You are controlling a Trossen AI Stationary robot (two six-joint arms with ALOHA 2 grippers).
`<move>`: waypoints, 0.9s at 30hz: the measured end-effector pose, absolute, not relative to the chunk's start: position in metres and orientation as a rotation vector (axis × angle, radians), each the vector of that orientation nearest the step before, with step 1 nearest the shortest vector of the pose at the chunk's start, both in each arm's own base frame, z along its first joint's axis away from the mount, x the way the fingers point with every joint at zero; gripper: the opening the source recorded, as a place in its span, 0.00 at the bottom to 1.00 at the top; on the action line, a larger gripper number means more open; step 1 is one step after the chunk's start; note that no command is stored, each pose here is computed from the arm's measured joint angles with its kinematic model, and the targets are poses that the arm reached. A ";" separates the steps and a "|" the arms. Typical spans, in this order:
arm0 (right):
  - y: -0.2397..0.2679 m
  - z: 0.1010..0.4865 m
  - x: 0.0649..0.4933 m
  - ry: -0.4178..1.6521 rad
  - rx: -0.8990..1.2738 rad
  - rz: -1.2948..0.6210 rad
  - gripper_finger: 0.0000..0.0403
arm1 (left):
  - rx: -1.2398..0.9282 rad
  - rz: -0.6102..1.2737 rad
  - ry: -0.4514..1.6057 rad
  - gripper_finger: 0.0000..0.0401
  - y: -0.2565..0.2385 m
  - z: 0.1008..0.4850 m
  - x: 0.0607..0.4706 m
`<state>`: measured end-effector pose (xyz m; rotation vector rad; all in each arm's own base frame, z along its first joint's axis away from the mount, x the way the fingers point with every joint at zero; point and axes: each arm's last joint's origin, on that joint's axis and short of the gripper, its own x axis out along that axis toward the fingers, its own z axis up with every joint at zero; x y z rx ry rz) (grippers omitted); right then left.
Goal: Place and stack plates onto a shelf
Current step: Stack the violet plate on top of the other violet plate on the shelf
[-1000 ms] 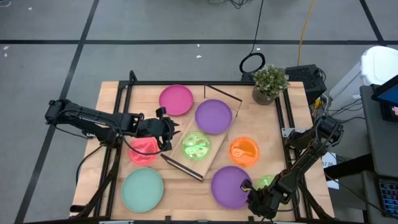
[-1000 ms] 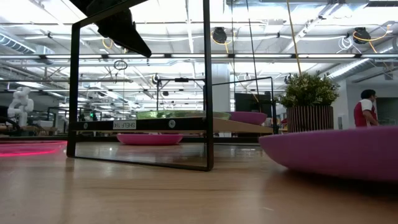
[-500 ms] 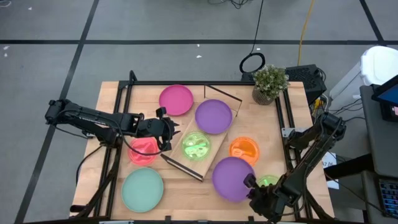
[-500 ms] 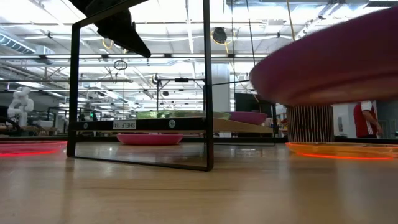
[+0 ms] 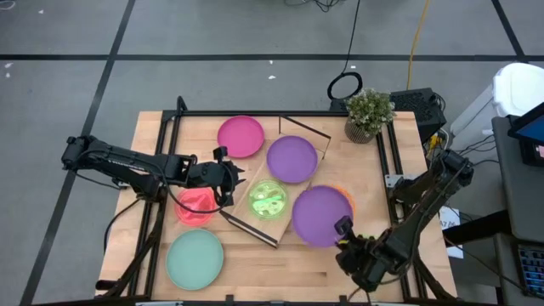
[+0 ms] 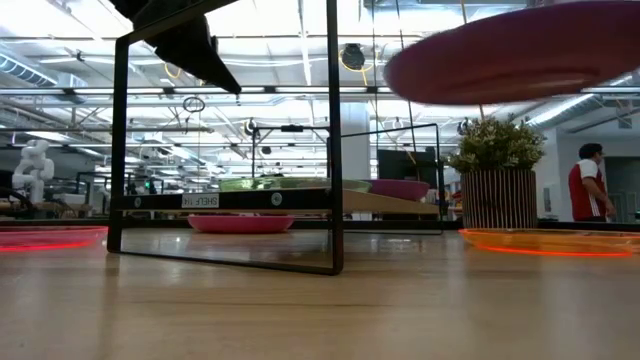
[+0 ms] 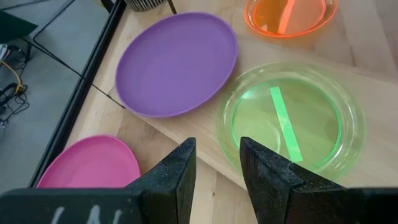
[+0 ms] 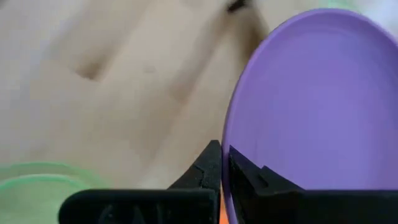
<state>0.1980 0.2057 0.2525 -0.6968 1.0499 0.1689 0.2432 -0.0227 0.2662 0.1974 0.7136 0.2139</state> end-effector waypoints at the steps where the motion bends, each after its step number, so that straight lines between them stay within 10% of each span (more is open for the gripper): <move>1: 0.201 0.255 0.200 1.048 -0.706 0.150 0.00 | 0.199 0.214 0.719 0.33 -0.023 0.266 0.243; 27: 0.057 0.246 0.292 0.966 -0.761 0.154 0.00 | 0.197 0.216 0.736 0.33 -0.022 0.264 0.242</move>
